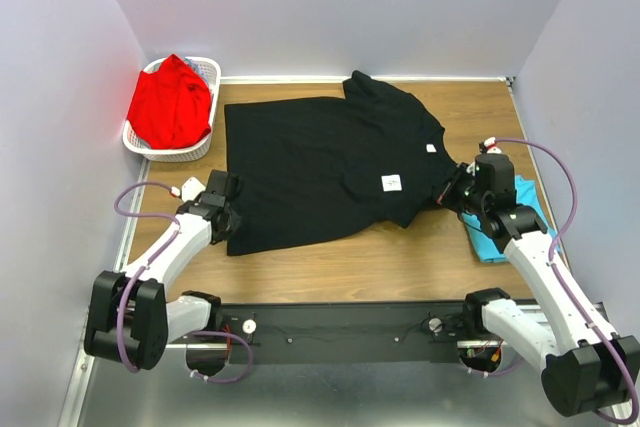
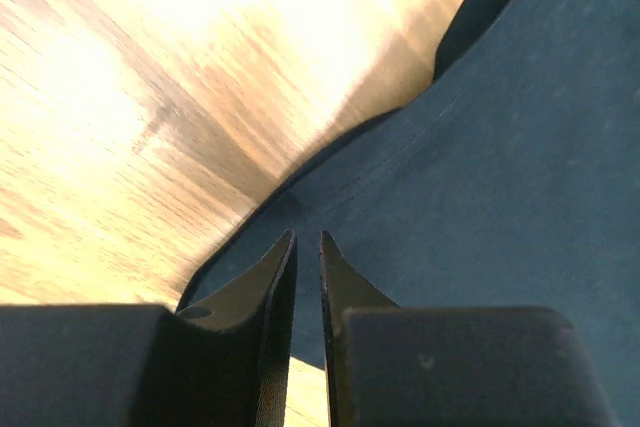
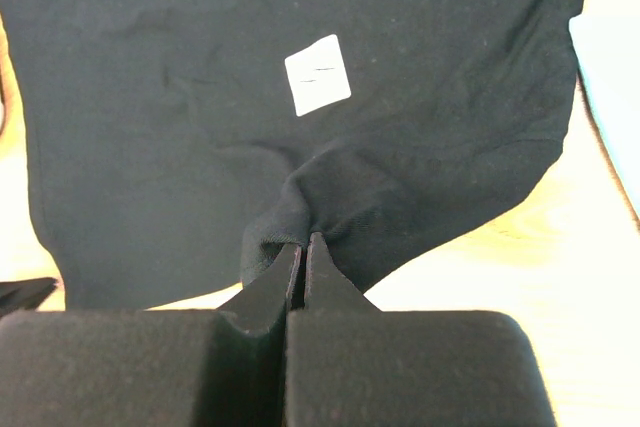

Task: Fold and stack the t-shirts
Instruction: Fold the tshirt

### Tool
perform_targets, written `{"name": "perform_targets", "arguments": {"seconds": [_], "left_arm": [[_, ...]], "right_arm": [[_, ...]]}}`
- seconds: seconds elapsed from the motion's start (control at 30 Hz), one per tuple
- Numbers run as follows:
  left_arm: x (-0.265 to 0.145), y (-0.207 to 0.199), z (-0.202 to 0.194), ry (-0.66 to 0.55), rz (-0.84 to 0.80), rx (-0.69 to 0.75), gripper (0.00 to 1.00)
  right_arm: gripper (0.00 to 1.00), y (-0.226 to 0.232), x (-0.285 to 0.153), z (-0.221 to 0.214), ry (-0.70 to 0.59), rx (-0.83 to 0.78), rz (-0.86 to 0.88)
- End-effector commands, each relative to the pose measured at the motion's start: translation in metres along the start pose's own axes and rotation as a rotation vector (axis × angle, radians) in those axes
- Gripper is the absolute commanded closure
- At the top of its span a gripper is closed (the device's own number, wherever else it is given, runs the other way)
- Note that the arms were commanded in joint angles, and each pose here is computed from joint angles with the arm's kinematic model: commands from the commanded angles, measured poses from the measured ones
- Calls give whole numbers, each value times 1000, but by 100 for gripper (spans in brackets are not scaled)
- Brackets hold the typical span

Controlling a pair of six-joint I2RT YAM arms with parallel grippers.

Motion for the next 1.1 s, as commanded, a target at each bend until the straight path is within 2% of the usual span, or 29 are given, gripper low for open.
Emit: {"name": "perform_targets", "arguments": {"seconds": [0.0,0.2,0.23,0.27,0.37,0.4,0.57,0.77,1.07], "left_arm": [[-8,-8,17,-71,17,15,78],[-23,-3,21,-61,58,38,75],[-26,-4,24,-72,72,54,71],[-24,-5,24,-64,82,65,59],[-19,-6,21,-29,123,121,46],[-18,-7,20,-12,127,157,44],[-15,-2,8,44,177,222,43],[-25,0,0,67,129,233,43],[-11,-8,-6,138,167,329,44]], "right_arm": [[99,4,-1,13,-36,-25,19],[100,7,0,20,-35,-57,29],[100,8,1,21,-34,-62,32],[100,8,2,23,-34,-65,31],[99,10,5,27,-29,-70,32],[99,11,6,28,-25,-70,34],[100,10,9,27,-26,-67,36],[100,9,15,22,-8,-65,42],[100,10,18,23,-4,-66,49]]}}
Point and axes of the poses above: each gripper's point midway between its finger pads, its own x axis out along the fingers, its own y axis along the line the jaws close on, z = x × y, the point moved 9 cm from there along -x, back along the fingers, and after that the axes turned 12 degrees about -x, right-handed, at the moved point
